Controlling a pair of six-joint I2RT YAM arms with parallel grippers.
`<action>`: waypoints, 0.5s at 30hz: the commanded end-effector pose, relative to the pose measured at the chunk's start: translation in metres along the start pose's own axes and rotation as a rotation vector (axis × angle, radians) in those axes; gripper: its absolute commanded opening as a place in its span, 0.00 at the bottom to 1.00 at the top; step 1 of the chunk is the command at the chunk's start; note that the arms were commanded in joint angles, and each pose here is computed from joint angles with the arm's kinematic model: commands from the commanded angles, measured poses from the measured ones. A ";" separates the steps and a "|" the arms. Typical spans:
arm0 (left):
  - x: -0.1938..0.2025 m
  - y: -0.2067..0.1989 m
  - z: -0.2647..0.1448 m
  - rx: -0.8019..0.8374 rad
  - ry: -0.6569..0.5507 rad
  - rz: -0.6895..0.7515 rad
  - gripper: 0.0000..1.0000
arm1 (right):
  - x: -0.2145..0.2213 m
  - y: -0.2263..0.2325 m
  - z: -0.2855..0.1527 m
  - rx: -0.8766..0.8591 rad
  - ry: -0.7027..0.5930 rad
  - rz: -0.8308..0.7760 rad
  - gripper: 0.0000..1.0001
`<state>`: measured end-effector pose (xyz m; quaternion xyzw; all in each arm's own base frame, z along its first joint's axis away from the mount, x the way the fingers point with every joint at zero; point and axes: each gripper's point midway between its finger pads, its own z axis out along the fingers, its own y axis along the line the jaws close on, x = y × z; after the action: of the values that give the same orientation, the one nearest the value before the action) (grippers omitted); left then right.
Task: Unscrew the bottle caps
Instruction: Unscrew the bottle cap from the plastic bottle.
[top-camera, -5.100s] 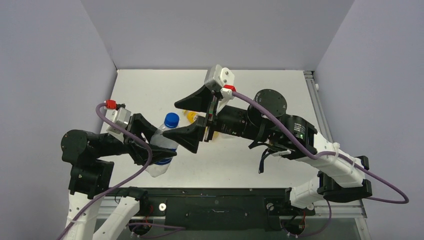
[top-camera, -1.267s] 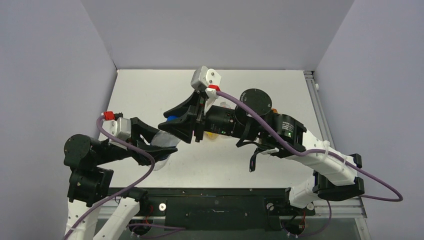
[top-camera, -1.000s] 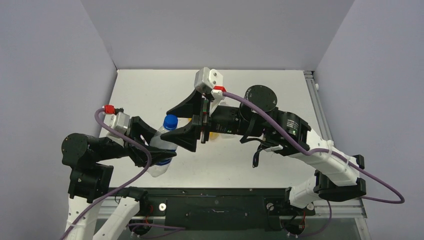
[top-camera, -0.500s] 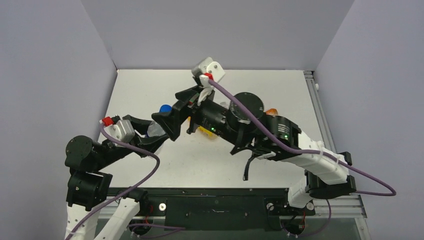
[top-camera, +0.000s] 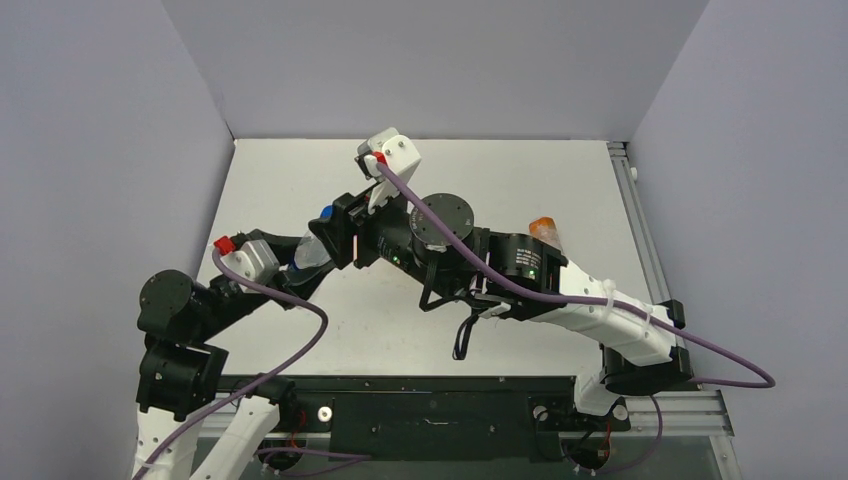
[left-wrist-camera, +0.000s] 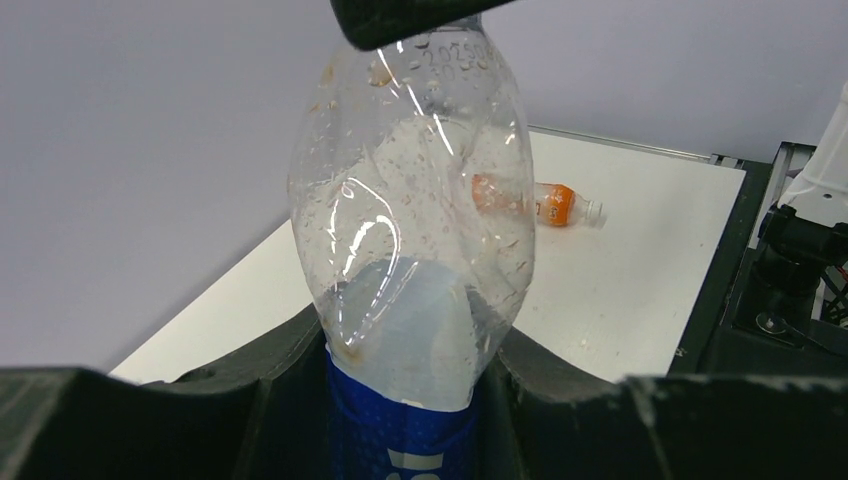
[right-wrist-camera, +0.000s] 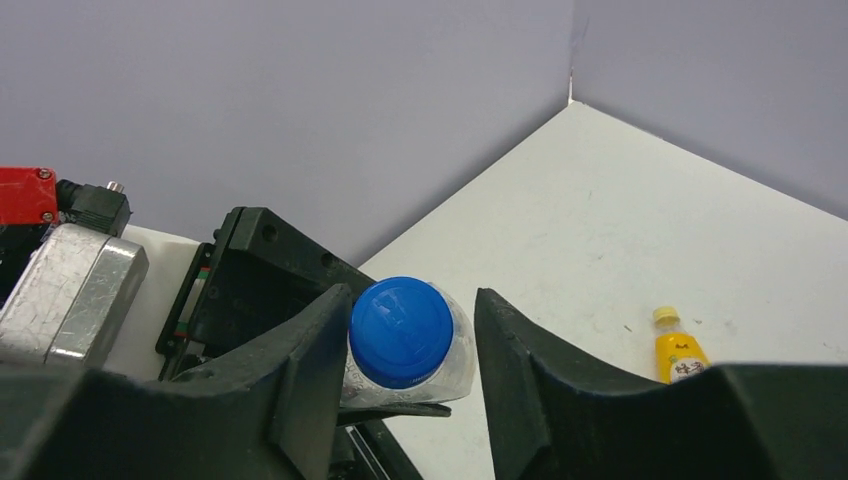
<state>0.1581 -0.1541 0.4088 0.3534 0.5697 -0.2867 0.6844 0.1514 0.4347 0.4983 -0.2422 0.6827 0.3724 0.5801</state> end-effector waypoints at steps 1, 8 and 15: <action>-0.003 0.004 0.000 -0.018 -0.011 0.023 0.11 | -0.037 -0.009 -0.017 -0.015 -0.097 0.053 0.42; -0.004 0.002 0.001 -0.007 -0.013 -0.006 0.11 | -0.032 -0.003 -0.015 -0.056 -0.078 0.039 0.06; -0.020 -0.028 0.000 0.152 -0.025 -0.108 0.13 | -0.045 0.005 -0.028 -0.168 -0.092 -0.041 0.00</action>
<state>0.1574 -0.1582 0.4047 0.3485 0.5788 -0.3084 0.6697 0.1484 0.4346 0.5006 -0.2664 0.6698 0.3923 0.5715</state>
